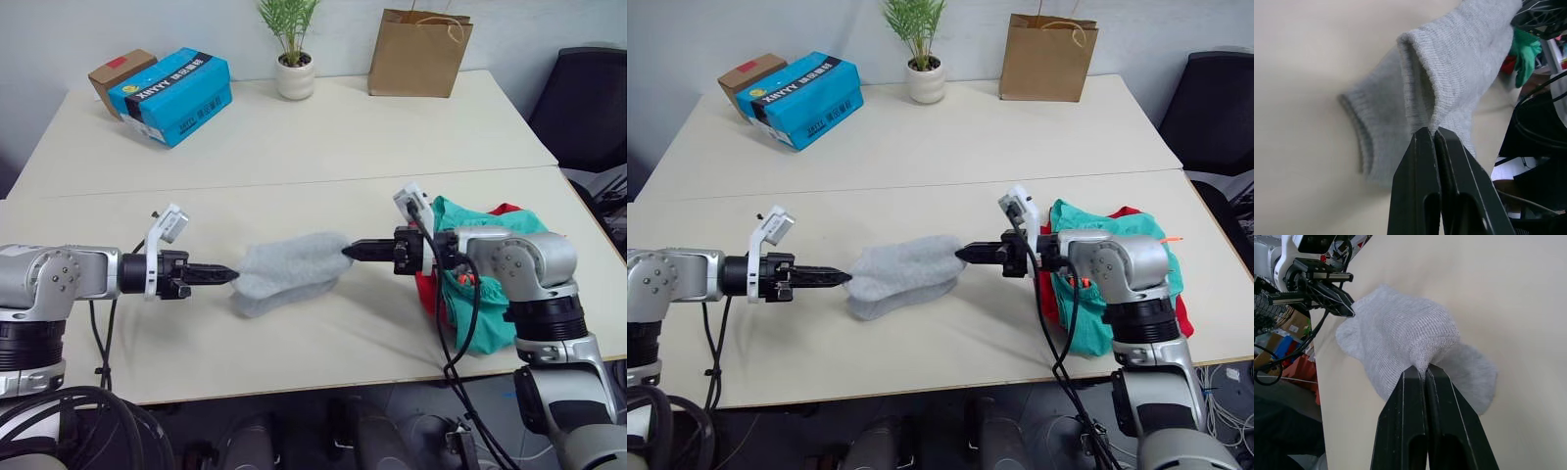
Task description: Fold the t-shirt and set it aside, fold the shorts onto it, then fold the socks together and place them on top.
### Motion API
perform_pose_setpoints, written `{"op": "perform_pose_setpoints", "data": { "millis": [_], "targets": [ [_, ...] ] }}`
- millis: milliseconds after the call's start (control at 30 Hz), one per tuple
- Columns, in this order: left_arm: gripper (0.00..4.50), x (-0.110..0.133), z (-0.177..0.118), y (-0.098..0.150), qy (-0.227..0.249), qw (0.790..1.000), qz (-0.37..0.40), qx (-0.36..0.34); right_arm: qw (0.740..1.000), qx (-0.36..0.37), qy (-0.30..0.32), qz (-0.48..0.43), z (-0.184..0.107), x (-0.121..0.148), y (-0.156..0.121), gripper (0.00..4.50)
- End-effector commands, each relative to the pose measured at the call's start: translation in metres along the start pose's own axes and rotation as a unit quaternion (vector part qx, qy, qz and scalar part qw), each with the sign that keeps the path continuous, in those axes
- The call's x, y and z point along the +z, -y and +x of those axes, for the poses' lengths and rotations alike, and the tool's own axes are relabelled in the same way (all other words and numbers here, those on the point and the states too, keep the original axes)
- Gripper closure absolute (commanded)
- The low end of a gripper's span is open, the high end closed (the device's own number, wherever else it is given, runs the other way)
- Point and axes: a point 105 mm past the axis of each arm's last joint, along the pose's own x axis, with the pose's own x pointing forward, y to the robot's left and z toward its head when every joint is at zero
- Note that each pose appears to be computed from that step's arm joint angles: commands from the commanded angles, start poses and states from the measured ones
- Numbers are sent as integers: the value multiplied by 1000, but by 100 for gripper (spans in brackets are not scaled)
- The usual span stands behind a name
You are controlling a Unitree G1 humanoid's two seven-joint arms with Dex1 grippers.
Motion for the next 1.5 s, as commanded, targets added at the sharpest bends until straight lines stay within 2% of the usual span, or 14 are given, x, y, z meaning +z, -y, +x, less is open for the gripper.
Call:
{"op": "perform_pose_setpoints", "data": {
  "millis": [33,333,933,1067,1167,1300,1400,1433,1467,1500],
  "targets": [
    [448,-5,-4,-6,-5,1000,10,20,1000,-1,5,-20,6,-1,-2,450],
    [448,-13,7,-11,-13,1000,4,21,999,-31,-19,-19,10,-20,13,450],
    [448,-14,5,-20,-6,999,7,41,999,-27,-8,-27,25,-22,17,450],
    [448,-13,6,-22,11,999,15,37,1000,-24,2,-18,26,-20,19,450],
    [450,-13,5,-25,19,999,23,45,998,-33,29,-46,26,-11,21,380],
    [353,-9,2,-25,37,997,50,47,998,-37,27,-52,22,-11,24,250],
    [255,3,-5,-21,84,991,94,46,995,-46,43,-81,8,-4,26,136],
    [224,11,-10,-19,115,985,121,49,993,-43,54,-94,-3,3,25,106],
    [198,19,-17,-14,145,977,150,46,991,-35,67,-109,-14,10,22,105],
    [198,25,-22,-7,173,969,175,38,989,-30,79,-119,-21,17,19,105]
  ]
}}
